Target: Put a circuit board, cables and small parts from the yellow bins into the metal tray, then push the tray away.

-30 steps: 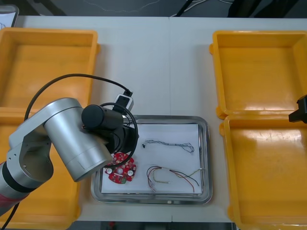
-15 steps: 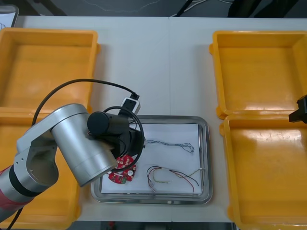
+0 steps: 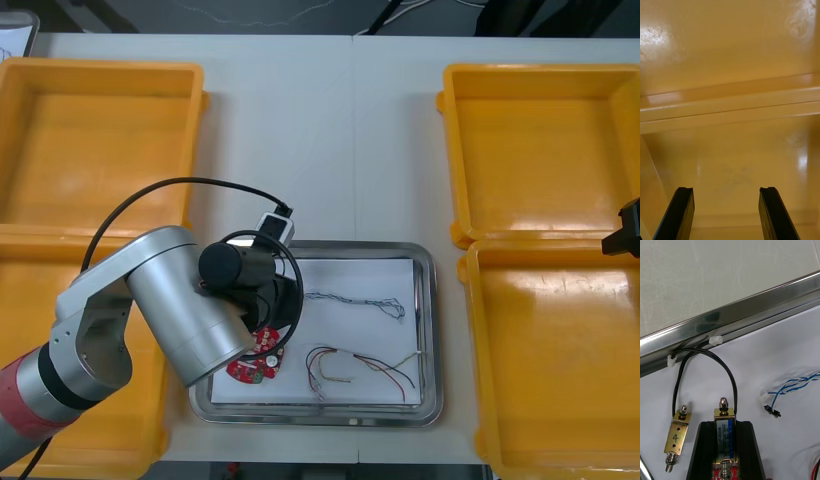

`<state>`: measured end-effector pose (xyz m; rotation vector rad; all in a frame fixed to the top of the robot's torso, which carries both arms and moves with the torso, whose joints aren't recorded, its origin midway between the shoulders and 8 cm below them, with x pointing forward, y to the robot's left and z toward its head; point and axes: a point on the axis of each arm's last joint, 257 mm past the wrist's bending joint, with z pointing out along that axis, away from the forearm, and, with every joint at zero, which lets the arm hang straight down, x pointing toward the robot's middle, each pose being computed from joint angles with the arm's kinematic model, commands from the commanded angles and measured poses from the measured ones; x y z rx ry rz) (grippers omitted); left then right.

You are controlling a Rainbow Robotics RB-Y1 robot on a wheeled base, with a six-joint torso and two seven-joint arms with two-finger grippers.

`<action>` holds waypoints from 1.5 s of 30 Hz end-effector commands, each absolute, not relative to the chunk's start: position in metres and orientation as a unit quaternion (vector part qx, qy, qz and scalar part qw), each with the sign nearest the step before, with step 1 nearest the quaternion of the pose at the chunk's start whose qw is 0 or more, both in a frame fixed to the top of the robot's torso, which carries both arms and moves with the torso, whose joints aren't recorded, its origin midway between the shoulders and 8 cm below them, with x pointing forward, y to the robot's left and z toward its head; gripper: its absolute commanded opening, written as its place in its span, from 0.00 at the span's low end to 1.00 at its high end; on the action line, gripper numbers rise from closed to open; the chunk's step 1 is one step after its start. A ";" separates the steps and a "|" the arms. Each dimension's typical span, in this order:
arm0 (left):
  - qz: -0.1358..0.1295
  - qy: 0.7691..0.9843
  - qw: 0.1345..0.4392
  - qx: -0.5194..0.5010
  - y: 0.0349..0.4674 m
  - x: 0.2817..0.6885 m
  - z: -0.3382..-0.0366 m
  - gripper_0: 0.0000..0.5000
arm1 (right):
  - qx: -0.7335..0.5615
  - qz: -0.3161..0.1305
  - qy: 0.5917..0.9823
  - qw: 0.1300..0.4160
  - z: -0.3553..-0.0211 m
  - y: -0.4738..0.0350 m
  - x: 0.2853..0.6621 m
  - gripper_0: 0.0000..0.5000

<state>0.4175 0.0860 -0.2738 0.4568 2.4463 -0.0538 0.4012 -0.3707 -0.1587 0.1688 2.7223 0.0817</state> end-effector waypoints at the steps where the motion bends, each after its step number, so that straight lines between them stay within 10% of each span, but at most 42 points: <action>1: -0.033 0.929 0.318 0.187 0.070 0.408 -0.284 0.00 | 0.053 0.011 0.973 0.223 -0.142 -0.384 0.400 1.00; 18: -0.033 0.928 0.318 0.188 0.069 0.410 -0.288 0.00 | 0.054 0.010 0.973 0.223 -0.142 -0.385 0.400 1.00; 20: -0.034 0.929 0.319 0.187 0.068 0.411 -0.288 0.09 | 0.053 0.011 0.973 0.222 -0.143 -0.384 0.399 1.00; 25: -0.037 0.929 0.319 0.184 0.067 0.411 -0.288 0.77 | 0.053 0.011 0.973 0.223 -0.142 -0.384 0.400 1.00; 28: -0.037 0.930 0.318 0.183 0.067 0.410 -0.288 0.97 | 0.054 0.010 0.973 0.223 -0.142 -0.385 0.400 1.00; 45: -0.047 0.927 0.326 0.178 0.063 0.411 -0.279 1.00 | 0.052 0.011 0.973 0.223 -0.142 -0.384 0.400 1.00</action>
